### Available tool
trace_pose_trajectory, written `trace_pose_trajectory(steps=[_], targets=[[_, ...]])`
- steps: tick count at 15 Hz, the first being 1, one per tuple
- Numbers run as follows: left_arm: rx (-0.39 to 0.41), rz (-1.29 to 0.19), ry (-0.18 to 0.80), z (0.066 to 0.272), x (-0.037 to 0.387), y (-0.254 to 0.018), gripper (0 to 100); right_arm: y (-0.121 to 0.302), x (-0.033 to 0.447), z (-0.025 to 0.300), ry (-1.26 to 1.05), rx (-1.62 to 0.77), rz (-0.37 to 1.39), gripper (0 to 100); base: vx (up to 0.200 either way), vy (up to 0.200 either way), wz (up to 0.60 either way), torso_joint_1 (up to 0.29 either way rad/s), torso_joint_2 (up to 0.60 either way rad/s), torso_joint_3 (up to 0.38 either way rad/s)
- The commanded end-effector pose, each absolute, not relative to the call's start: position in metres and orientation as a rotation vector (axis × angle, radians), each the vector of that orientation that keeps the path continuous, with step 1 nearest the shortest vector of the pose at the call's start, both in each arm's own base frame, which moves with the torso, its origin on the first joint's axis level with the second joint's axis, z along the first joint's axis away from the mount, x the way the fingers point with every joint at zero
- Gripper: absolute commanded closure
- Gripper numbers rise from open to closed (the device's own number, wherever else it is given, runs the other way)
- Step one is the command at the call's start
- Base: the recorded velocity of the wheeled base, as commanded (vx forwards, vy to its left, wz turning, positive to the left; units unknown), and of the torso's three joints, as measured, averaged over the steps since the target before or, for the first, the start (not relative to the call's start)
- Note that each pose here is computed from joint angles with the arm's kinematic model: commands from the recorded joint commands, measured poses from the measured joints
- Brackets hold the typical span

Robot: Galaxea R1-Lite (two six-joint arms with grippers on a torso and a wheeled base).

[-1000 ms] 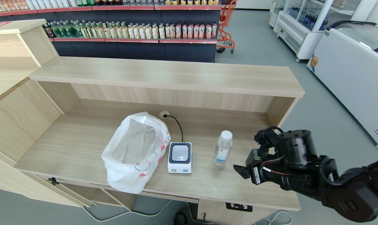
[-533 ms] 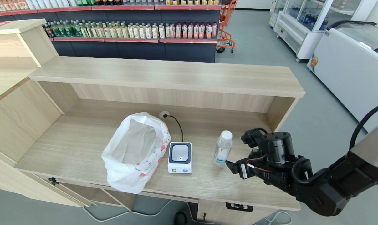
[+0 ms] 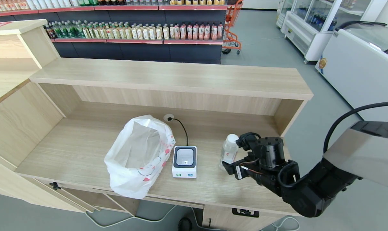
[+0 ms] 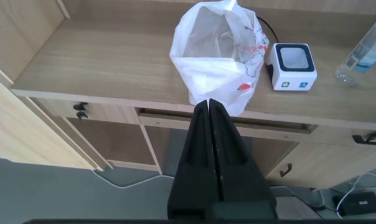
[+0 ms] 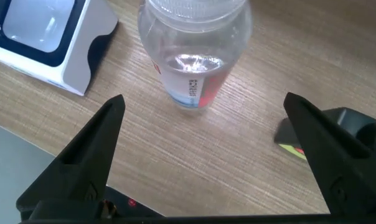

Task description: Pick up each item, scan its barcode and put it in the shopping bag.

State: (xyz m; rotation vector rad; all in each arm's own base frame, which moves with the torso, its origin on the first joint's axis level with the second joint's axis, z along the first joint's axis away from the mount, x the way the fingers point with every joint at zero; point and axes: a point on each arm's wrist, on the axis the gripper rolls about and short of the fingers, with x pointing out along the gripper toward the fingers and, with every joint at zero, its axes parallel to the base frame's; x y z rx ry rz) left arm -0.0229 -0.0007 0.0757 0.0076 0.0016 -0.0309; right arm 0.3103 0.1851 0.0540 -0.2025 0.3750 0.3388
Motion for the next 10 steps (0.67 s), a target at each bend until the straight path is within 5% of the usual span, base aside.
trace_pose_trajectory(steps=[1,10], targets=[[0.008,-0.031,0.003,0.076,-0.023,-0.001,100,0.193,0.315,0.045,0.376,-0.212,0.352,0,0.0,0.0,0.0,0.0,0.0,0.0],[0.008,-0.031,0.003,0.076,-0.023,-0.001,100,0.21,0.337,0.033,0.304,-0.249,0.37,0,0.0,0.0,0.0,0.0,0.0,0.0]])
